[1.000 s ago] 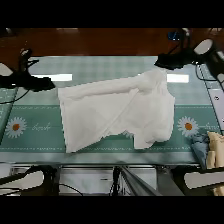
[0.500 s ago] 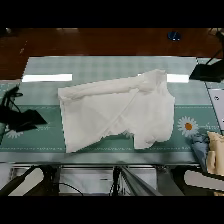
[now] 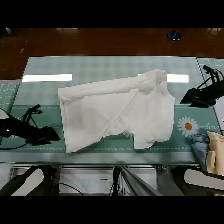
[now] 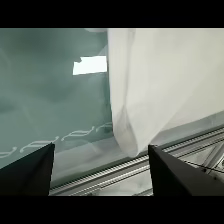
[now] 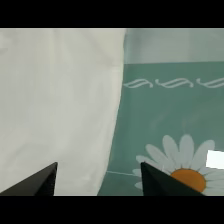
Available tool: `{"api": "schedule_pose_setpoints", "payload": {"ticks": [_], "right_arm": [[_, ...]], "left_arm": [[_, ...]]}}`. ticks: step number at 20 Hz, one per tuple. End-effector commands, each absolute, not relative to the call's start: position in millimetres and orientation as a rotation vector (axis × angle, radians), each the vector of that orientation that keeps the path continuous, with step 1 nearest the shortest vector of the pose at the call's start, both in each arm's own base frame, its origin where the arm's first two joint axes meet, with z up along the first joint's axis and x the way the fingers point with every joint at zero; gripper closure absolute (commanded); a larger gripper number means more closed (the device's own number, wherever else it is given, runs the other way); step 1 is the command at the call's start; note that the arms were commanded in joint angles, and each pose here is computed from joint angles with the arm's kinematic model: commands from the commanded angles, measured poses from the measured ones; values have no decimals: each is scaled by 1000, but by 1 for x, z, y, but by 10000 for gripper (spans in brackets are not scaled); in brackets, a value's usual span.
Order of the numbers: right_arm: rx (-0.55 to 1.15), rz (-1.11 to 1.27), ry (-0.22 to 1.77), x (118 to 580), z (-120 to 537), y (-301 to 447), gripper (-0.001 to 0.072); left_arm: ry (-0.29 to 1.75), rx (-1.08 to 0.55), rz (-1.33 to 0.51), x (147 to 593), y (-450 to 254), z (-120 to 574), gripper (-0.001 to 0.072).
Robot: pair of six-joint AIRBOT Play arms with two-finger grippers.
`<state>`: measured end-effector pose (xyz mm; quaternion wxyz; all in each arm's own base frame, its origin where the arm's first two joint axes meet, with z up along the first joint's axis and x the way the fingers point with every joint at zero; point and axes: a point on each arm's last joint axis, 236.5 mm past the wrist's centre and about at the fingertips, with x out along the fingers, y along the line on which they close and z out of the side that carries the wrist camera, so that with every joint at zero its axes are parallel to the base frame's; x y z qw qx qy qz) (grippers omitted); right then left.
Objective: Fold the shirts.
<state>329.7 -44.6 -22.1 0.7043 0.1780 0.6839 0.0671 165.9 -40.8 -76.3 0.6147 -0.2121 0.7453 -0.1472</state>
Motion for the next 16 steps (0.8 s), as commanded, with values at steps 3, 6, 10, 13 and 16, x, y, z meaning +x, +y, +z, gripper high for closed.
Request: {"api": "schedule_pose_setpoints", "payload": {"ticks": [3, 6, 10, 13, 16], "right_arm": [[433, 178, 1584, 311, -33, -35, 110], [437, 188, 1604, 306, -32, -33, 110], [424, 185, 1585, 305, -24, -33, 111], [377, 156, 1541, 305, -11, -40, 112], [300, 98, 1513, 299, 3, -55, 111]], "left_arm": [[1775, -377, -430, 164, -69, -98, -13], [1825, -381, -445, 161, -81, -110, -13], [1836, -462, -474, 166, -106, -118, -13], [1872, -480, -437, 164, -110, -127, 506], [1873, -477, -447, 164, -109, -128, 678]]}}
